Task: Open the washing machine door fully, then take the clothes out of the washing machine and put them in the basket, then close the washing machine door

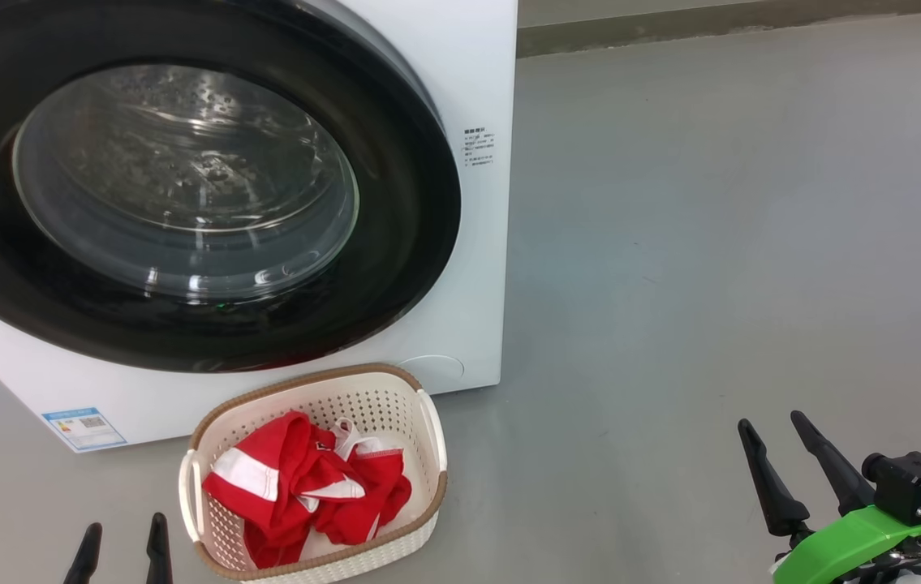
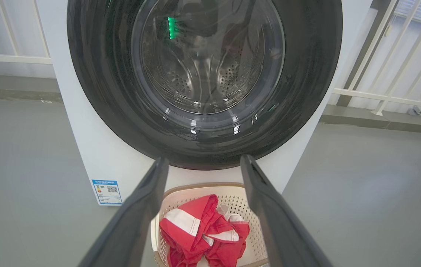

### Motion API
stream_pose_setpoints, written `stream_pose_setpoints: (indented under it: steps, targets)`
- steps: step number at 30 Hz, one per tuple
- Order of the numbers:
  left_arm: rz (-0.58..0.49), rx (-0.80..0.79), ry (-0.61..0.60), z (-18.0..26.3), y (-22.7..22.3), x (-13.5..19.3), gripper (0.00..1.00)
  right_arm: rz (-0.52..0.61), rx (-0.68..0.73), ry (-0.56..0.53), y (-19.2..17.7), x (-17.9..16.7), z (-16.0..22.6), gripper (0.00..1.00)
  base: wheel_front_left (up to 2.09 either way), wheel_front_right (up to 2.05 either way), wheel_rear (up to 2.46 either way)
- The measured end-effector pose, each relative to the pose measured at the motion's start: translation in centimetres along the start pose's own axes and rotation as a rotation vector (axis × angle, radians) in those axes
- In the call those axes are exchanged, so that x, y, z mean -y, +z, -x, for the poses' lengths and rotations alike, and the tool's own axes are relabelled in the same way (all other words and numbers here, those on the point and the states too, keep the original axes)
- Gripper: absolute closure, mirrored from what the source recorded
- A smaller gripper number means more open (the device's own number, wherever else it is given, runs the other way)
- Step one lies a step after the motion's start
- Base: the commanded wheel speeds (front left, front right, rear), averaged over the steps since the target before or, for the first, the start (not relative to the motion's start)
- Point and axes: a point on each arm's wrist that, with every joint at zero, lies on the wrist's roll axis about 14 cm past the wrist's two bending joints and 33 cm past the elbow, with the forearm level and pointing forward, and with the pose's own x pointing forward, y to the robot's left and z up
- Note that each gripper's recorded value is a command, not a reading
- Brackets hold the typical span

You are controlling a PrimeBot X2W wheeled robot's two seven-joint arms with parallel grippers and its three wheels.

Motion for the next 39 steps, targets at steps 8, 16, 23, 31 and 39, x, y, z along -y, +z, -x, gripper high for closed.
stream_pose_setpoints:
  steps: [8, 16, 23, 31, 39]
  targets:
    - [0.013, -0.032, 0.007, 0.2, -1.0, 0.1, 1.00, -0.014, -0.030, -0.010, -1.1, -0.1, 0.4, 1.00, 0.00, 0.00, 0.00]
    - [0.072, -0.129, 0.032, 1.2, -4.4, 0.8, 1.00, -0.083, -0.177, -0.056, -6.5, -0.6, 3.0, 1.00, 0.00, 0.00, 0.00]
    - [0.135, -0.145, 0.058, 1.4, -4.8, 0.6, 1.00, -0.142, -0.201, -0.075, -7.2, -0.7, 3.4, 1.00, 0.00, 0.00, 0.00]
    - [0.214, -0.155, 0.088, 1.5, -5.0, 0.1, 1.00, -0.225, -0.200, -0.094, -7.1, -0.8, 3.0, 1.00, 0.00, 0.00, 0.00]
    - [0.292, -0.156, 0.113, 1.5, -4.9, -0.2, 1.00, -0.305, -0.188, -0.119, -6.8, -0.6, 2.7, 1.00, 0.00, 0.00, 0.00]
